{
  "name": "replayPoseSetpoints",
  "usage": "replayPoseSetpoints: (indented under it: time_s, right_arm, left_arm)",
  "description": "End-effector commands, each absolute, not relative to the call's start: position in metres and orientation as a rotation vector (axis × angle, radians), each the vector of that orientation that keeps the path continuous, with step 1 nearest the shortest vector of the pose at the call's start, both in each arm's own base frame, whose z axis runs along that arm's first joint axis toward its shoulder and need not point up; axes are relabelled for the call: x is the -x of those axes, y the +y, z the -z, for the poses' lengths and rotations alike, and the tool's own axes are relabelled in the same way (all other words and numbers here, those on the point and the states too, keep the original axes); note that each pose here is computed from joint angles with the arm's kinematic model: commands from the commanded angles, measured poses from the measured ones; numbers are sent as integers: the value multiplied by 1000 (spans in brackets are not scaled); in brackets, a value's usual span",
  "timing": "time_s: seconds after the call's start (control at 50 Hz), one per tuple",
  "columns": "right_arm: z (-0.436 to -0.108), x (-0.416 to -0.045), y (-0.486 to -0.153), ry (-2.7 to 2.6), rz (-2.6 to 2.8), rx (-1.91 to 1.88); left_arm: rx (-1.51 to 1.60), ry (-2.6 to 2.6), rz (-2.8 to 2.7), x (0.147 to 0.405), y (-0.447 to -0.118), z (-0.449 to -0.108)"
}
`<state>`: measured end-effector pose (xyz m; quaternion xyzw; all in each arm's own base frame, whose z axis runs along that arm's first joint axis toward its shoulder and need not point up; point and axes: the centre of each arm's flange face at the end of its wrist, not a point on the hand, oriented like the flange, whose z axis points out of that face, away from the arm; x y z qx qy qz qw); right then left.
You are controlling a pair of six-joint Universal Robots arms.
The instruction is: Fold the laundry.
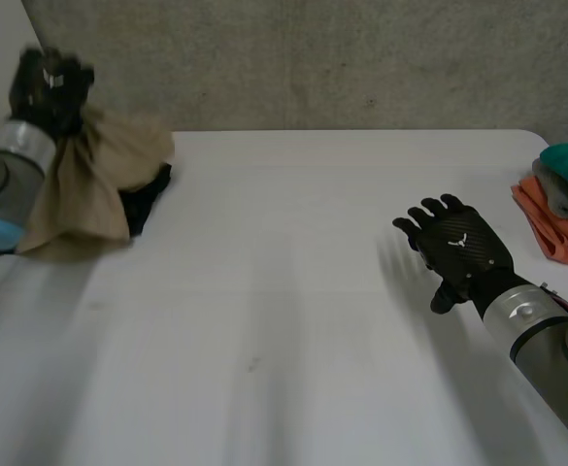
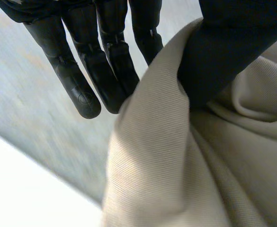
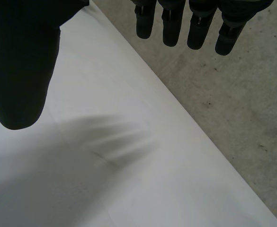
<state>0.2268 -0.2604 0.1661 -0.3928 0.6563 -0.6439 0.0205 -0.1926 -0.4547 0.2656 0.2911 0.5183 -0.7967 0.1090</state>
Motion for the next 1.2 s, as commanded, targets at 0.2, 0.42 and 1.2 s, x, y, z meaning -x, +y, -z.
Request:
replayPoseSetpoints:
  time_s: [0.2, 0.42, 1.2]
  right_arm:
    - [-185, -210, -273, 2069, 2101, 1120]
    - [-208, -186, -287, 2148, 2204, 841]
    - [-206, -302, -304, 2226, 1440, 1179]
  left_arm:
    - [-823, 1613, 3041, 277, -289, -376]
    - [-1027, 2183, 2661, 317, -303, -233]
    - [-1018, 2725, 1920, 308, -173, -191]
